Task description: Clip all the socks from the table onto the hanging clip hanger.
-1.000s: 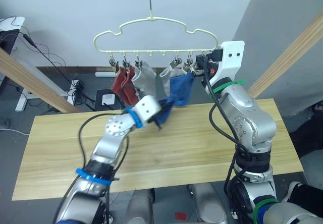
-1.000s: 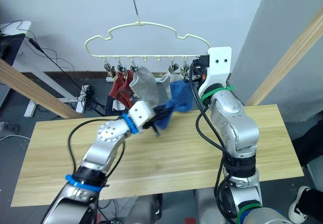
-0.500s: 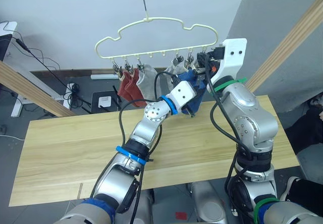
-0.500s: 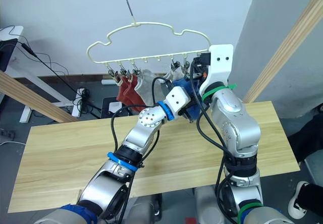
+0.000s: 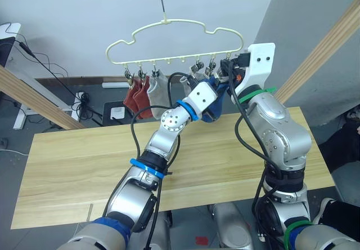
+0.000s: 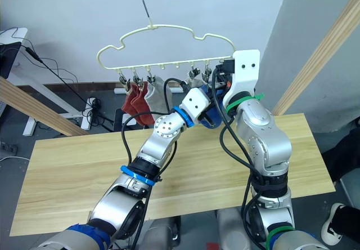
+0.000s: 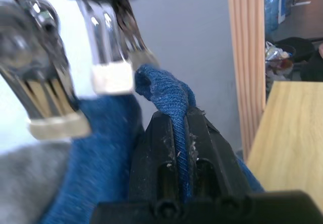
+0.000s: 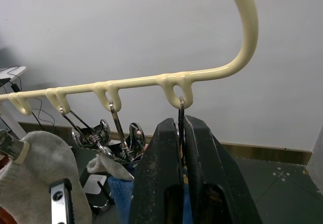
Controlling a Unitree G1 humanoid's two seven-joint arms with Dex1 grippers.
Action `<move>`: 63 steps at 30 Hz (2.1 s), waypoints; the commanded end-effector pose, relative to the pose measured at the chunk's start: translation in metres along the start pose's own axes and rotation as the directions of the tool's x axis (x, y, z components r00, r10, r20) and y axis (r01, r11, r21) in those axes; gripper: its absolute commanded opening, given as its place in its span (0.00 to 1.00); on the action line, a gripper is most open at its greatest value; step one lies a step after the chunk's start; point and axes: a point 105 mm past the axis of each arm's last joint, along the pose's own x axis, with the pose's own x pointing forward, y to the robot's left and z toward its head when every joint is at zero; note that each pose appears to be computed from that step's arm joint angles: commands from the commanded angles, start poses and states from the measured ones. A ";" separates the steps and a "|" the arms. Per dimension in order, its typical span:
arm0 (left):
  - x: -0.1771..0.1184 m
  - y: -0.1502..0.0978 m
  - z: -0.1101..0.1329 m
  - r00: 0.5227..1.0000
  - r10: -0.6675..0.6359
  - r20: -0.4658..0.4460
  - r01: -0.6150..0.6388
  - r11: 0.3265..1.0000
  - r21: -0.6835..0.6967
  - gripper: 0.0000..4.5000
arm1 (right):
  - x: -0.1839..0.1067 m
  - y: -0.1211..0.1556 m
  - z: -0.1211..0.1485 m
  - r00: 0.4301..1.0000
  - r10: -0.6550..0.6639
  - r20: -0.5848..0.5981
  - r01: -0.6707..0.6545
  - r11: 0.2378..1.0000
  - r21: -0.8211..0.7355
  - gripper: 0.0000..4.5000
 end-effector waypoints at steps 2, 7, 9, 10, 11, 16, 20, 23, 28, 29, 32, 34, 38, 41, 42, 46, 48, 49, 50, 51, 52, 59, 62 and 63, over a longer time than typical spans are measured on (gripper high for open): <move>0.002 0.004 0.016 0.998 0.022 0.062 -0.023 1.000 0.021 0.00 | -0.005 0.001 0.013 0.999 -0.004 0.054 0.006 0.999 -0.035 0.00; 0.002 0.006 0.017 0.997 0.033 0.065 -0.035 0.999 0.021 0.00 | -0.006 0.000 0.012 0.999 -0.006 0.052 0.011 0.996 -0.094 0.00; 0.002 0.006 0.017 0.997 0.034 0.064 -0.036 0.999 0.022 0.00 | -0.006 -0.001 0.011 0.999 -0.008 0.051 0.013 0.994 -0.112 0.00; 0.002 0.006 0.017 0.997 0.035 0.064 -0.037 0.999 0.023 0.00 | -0.006 -0.001 0.010 0.999 -0.010 0.050 0.016 0.993 -0.118 0.00; 0.002 0.006 0.017 0.997 0.036 0.063 -0.038 0.999 0.023 0.00 | -0.006 -0.002 0.010 0.999 -0.014 0.047 0.019 0.992 -0.123 0.00; 0.003 0.007 0.017 0.997 0.044 0.063 -0.046 0.999 0.027 0.00 | -0.007 -0.005 0.008 0.999 -0.030 0.033 0.034 0.989 -0.144 0.00; 0.003 0.008 0.018 0.997 0.049 0.064 -0.051 0.998 0.028 0.00 | -0.006 -0.007 0.009 0.998 -0.044 0.035 0.048 0.989 -0.139 0.06; 0.004 0.007 0.018 0.997 0.050 0.065 -0.052 0.998 0.029 0.00 | -0.006 -0.006 0.010 0.998 -0.042 0.041 0.047 0.992 -0.118 0.25; 0.005 0.009 0.019 0.996 0.058 0.067 -0.060 0.998 0.023 0.00 | -0.006 -0.003 0.013 0.998 -0.031 0.052 0.035 0.996 -0.080 0.65; 0.005 0.009 0.019 0.996 0.061 0.067 -0.063 0.998 0.022 0.00 | -0.006 -0.002 0.013 0.998 -0.030 0.053 0.034 0.997 -0.075 0.74; 0.005 0.010 0.020 0.995 0.068 0.073 -0.069 0.998 0.007 0.00 | -0.008 -0.001 0.019 0.997 -0.021 0.074 0.025 0.998 -0.055 0.88; 0.004 0.009 0.019 0.995 0.067 0.071 -0.067 0.998 -0.006 0.00 | -0.010 -0.002 0.021 0.996 -0.014 0.084 0.018 0.999 -0.049 0.88; 0.001 -0.003 0.016 0.998 -0.018 0.066 0.021 0.998 -0.053 0.23 | -0.020 -0.001 0.023 0.996 0.034 0.084 -0.029 0.998 -0.063 0.88; -0.004 -0.012 0.014 0.995 -0.081 0.063 0.086 0.993 -0.077 0.43 | -0.030 0.001 0.022 0.993 0.093 0.068 -0.087 0.992 -0.086 0.88; -0.006 -0.014 0.013 0.993 -0.101 0.060 0.105 0.991 -0.082 0.49 | -0.033 0.001 0.022 0.992 0.111 0.059 -0.105 0.990 -0.096 0.88; -0.018 -0.024 0.008 0.978 -0.202 0.048 0.206 0.972 -0.114 0.75 | -0.042 -0.004 0.018 0.987 0.157 0.021 -0.153 0.977 -0.146 0.88; -0.028 -0.028 0.006 0.966 -0.257 0.040 0.260 0.957 -0.127 0.88 | -0.046 -0.006 0.017 0.984 0.180 0.001 -0.177 0.969 -0.175 0.88; -0.034 -0.029 0.005 0.959 -0.279 0.038 0.282 0.951 -0.129 0.94 | -0.047 -0.007 0.016 0.981 0.194 -0.010 -0.193 0.963 -0.190 0.88; -0.041 -0.028 0.004 0.953 -0.301 0.035 0.303 0.944 -0.130 1.00 | -0.049 -0.007 0.014 0.977 0.211 -0.023 -0.211 0.955 -0.207 0.88; -0.048 -0.028 0.005 0.947 -0.320 0.038 0.322 0.939 -0.125 1.00 | -0.051 -0.007 0.013 0.973 0.228 -0.036 -0.230 0.948 -0.221 0.92; -0.055 -0.026 0.006 0.942 -0.335 0.036 0.337 0.935 -0.111 1.00 | -0.053 -0.007 0.010 0.967 0.250 -0.053 -0.256 0.937 -0.238 0.97; -0.094 0.002 0.014 0.945 -0.328 0.001 0.327 0.941 -0.083 1.00 | -0.064 -0.006 0.001 0.924 0.358 -0.137 -0.383 0.870 -0.309 0.99; -0.103 0.010 0.020 0.955 -0.296 0.003 0.295 0.949 -0.114 1.00 | -0.065 -0.007 0.000 0.913 0.379 -0.149 -0.408 0.856 -0.319 0.99; -0.104 0.011 0.020 0.960 -0.280 0.006 0.279 0.952 -0.130 1.00 | -0.064 -0.007 0.000 0.912 0.382 -0.150 -0.410 0.854 -0.320 0.99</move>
